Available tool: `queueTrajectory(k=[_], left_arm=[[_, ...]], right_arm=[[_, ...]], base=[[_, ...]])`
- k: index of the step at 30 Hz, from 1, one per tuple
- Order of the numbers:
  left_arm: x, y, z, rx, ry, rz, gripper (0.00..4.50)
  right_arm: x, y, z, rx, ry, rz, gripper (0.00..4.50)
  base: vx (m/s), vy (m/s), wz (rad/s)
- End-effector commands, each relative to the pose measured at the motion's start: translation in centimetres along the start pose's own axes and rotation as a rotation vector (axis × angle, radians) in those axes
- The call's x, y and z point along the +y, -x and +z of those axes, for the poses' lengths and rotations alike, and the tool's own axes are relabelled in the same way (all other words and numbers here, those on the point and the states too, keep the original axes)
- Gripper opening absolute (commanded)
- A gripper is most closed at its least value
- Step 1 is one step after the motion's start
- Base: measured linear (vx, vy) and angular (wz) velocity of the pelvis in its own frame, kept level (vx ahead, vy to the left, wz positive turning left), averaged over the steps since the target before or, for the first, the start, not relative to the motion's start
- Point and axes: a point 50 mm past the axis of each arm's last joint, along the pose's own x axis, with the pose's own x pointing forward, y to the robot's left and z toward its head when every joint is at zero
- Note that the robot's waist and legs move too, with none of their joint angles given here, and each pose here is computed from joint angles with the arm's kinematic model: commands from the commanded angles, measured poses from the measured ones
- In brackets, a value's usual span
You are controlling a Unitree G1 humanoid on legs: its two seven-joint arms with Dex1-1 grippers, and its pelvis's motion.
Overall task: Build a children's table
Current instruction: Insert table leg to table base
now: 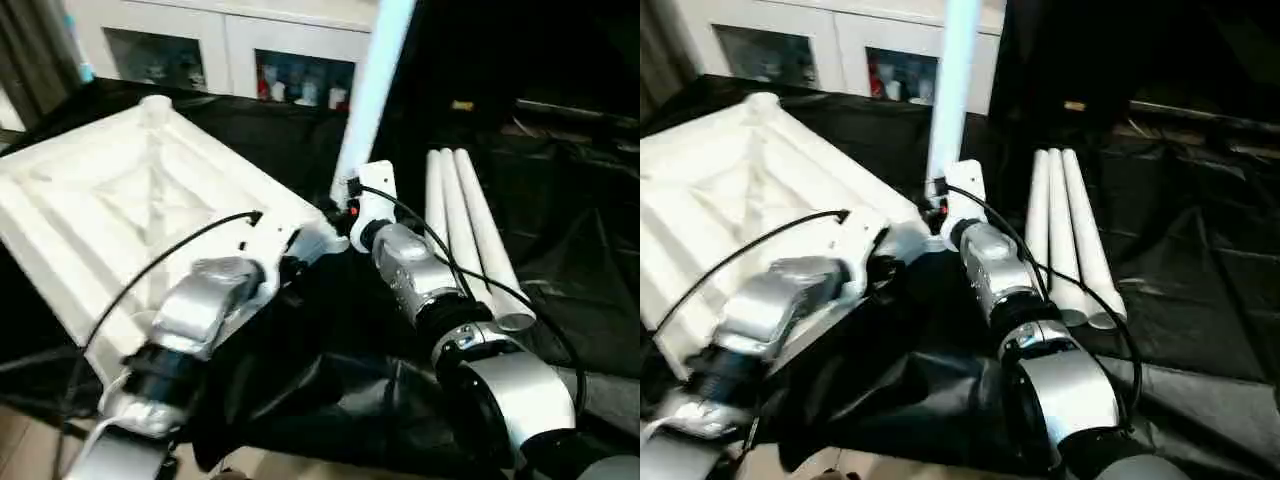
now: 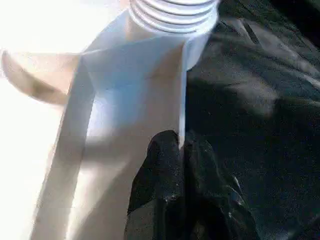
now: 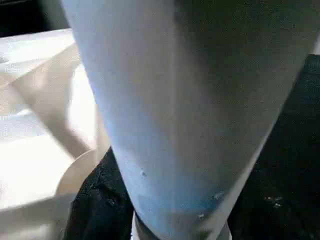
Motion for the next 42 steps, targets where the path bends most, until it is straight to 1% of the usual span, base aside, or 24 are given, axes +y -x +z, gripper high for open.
queueTrajectory(k=[1,2,3,4,5,6,7,8,9,12,15,17,19,23,24,27,30,31,32,33,34,36,38,42], left_arm=[[-1.4,0.4,2.2,-0.107,-0.089,-0.104,0.00],[-1.6,0.8,2.2,-0.115,-0.115,-0.146,0.00],[-1.9,1.6,2.1,-0.113,-0.147,-0.212,0.00],[-2.0,2.0,2.0,-0.112,-0.164,-0.239,0.00],[-2.0,2.0,2.0,-0.112,-0.164,-0.239,0.00],[-2.2,2.7,1.6,-0.102,-0.215,-0.302,0.00],[-2.2,2.7,1.6,-0.102,-0.215,-0.302,0.00],[-2.4,3.3,1.3,-0.101,-0.275,-0.351,0.00],[-2.5,3.5,1.2,-0.102,-0.290,-0.371,0.00],[-3.0,4.1,0.9,-0.117,-0.337,-0.444,0.00],[-3.5,4.8,0.2,-0.091,-0.352,-0.514,0.00],[-3.3,5.0,0.0,-0.081,-0.359,-0.505,0.00],[-3.1,5.0,0.0,-0.079,-0.361,-0.501,0.00],[-2.5,4.8,0.1,-0.074,-0.364,-0.451,0.00],[-2.3,4.6,0.1,-0.073,-0.356,-0.438,0.00],[-1.7,3.7,0.6,-0.067,-0.297,-0.339,0.00],[-1.3,3.0,0.9,-0.059,-0.256,-0.271,0.00],[-1.0,2.5,1.1,-0.060,-0.227,-0.226,0.00],[-0.5,1.4,1.6,-0.061,-0.153,-0.132,0.00],[-0.5,1.4,1.6,-0.061,-0.153,-0.132,0.00],[-0.3,0.6,1.9,-0.059,-0.095,-0.076,0.00],[-0.5,-1.4,2.2,-0.048,-0.013,0.021,0.00],[-0.9,-2.4,2.3,-0.044,0.017,0.057,0.00],[-1.6,-3.2,2.3,-0.030,0.025,0.058,0.00]], right_arm=[[5.7,0.7,-7.6,0.359,-0.098,0.405,1.90],[5.1,1.2,-7.6,0.376,-0.062,0.458,1.90],[4.2,2.1,-7.7,0.401,-0.019,0.543,1.90],[3.8,2.5,-7.7,0.411,-0.008,0.575,1.90],[3.8,2.5,-7.7,0.411,-0.008,0.575,1.90],[2.8,3.6,-7.8,0.440,0.020,0.651,1.90],[2.8,3.6,-7.8,0.440,0.020,0.651,1.90],[1.9,4.6,-8.0,0.466,0.054,0.713,1.90],[1.7,5.1,-8.1,0.475,0.067,0.742,1.90],[1.2,6.1,-8.2,0.486,0.086,0.815,1.90],[1.0,7.1,-8.6,0.500,0.100,0.883,1.90],[1.0,7.5,-9.0,0.512,0.118,0.897,1.90],[1.1,7.6,-9.1,0.510,0.126,0.895,1.90],[1.6,6.7,-9.0,0.438,0.110,0.814,1.90],[1.6,6.2,-9.0,0.426,0.106,0.750,1.90],[1.5,4.3,-8.9,0.366,0.052,0.436,1.90],[1.4,3.7,-9.0,0.354,0.004,0.320,1.90],[1.3,3.5,-9.0,0.350,-0.022,0.261,1.90],[1.3,3.0,-9.1,0.341,-0.086,0.145,1.90],[1.3,3.0,-9.1,0.341,-0.086,0.145,1.90],[1.5,2.6,-9.2,0.340,-0.129,0.070,1.90],[2.6,1.6,-9.2,0.342,-0.202,-0.037,1.90],[3.3,1.0,-9.0,0.345,-0.232,-0.076,1.89],[4.4,0.4,-8.7,0.355,-0.218,-0.063,1.89]], base=[[0.000,0.000,0.00],[0.051,-0.006,0.00],[0.051,-0.006,0.00],[0.051,-0.011,0.02],[0.000,0.000,0.00],[0.000,0.000,0.00],[0.000,0.000,0.00],[0.000,0.000,0.00],[0.000,0.000,0.00],[0.000,0.000,0.00],[0.000,0.000,0.00],[0.000,0.000,0.00],[0.000,0.000,0.00],[0.000,0.000,0.00],[0.000,0.000,0.00],[0.000,0.000,0.00],[0.000,0.000,0.00],[0.000,0.000,0.00],[0.000,0.000,0.00],[0.000,0.000,0.00],[0.000,0.000,0.00],[0.000,0.000,0.00],[0.000,0.000,0.00],[0.000,0.000,0.00]])
